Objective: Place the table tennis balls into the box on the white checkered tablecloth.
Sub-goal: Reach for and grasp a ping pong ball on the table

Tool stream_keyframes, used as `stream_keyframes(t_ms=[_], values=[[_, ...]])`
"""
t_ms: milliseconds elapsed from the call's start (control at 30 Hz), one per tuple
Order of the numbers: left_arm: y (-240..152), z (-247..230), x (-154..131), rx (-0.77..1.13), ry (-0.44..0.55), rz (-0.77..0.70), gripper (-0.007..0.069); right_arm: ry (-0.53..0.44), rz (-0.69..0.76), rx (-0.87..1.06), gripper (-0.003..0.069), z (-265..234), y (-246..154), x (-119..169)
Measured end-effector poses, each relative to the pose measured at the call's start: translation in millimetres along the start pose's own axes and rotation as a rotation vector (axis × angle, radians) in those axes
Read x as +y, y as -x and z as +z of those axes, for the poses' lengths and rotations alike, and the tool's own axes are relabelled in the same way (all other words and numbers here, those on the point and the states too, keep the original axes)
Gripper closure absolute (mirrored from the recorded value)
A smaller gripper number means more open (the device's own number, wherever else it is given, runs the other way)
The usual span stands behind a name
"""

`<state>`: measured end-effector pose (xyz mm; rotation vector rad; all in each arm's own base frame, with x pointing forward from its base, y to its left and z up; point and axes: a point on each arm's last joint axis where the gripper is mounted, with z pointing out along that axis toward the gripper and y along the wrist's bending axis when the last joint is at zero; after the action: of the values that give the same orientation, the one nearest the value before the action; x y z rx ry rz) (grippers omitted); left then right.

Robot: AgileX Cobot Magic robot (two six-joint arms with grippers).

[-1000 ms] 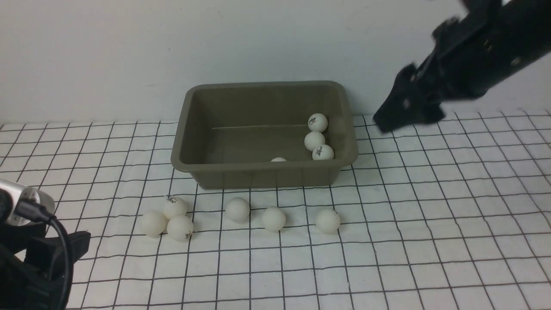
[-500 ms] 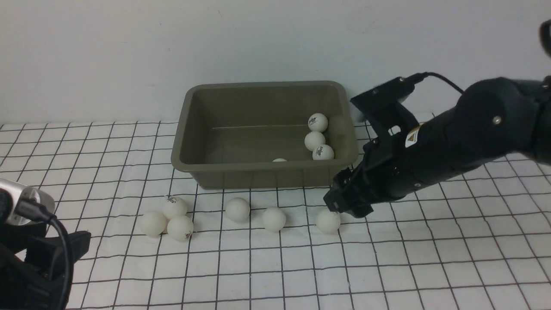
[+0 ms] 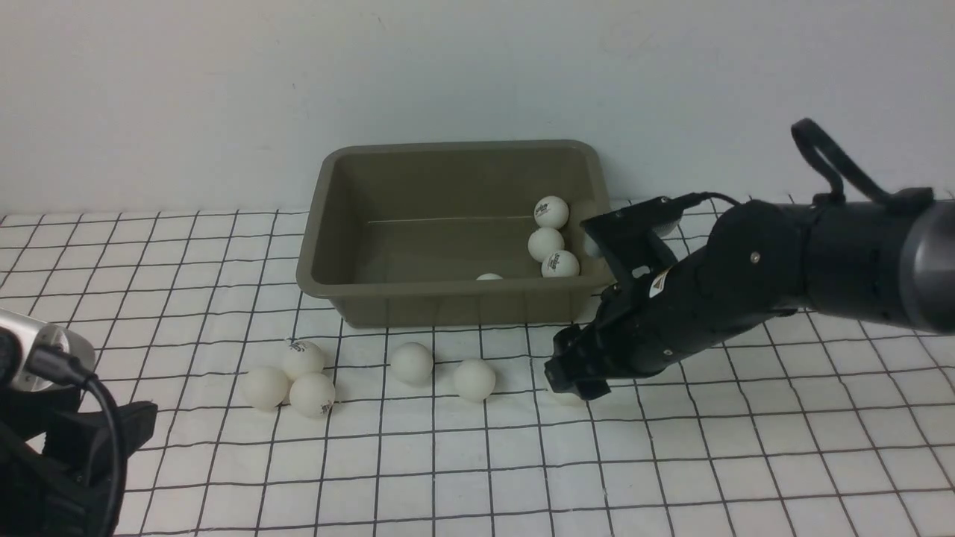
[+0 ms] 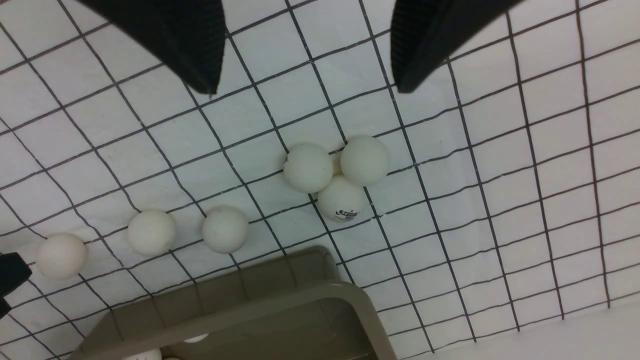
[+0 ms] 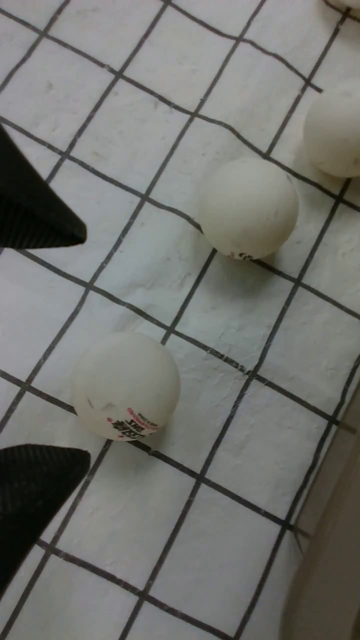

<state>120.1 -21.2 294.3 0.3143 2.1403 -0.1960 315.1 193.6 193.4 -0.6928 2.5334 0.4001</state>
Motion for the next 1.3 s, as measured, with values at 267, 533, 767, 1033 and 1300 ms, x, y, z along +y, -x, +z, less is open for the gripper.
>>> stream_keyframes(t_ms=[267, 533, 767, 1033, 1300], values=[[-0.1, 0.0, 0.0, 0.001, -0.001, 0.0, 0.022, -0.02, 0.035, -0.027, 0.0184, 23.6, -1.1, -5.5], [-0.3, 0.0, -0.2, 0.003, -0.002, 0.0, 0.022, -0.025, 0.056, -0.027, 0.0184, 43.4, 2.3, -9.2], [-0.4, 0.0, -0.3, 0.005, -0.003, 0.0, 0.022, -0.02, 0.066, -0.018, 0.0188, 52.1, 5.3, -10.0], [-0.4, 0.0, -0.3, 0.005, -0.003, 0.0, 0.022, -0.011, 0.059, 0.02, 0.0292, 53.5, 1.6, -9.3], [-0.4, 0.0, -0.3, 0.005, -0.003, 0.0, 0.022, -0.053, -0.022, 0.061, 0.0302, 50.3, -0.6, -15.1]])
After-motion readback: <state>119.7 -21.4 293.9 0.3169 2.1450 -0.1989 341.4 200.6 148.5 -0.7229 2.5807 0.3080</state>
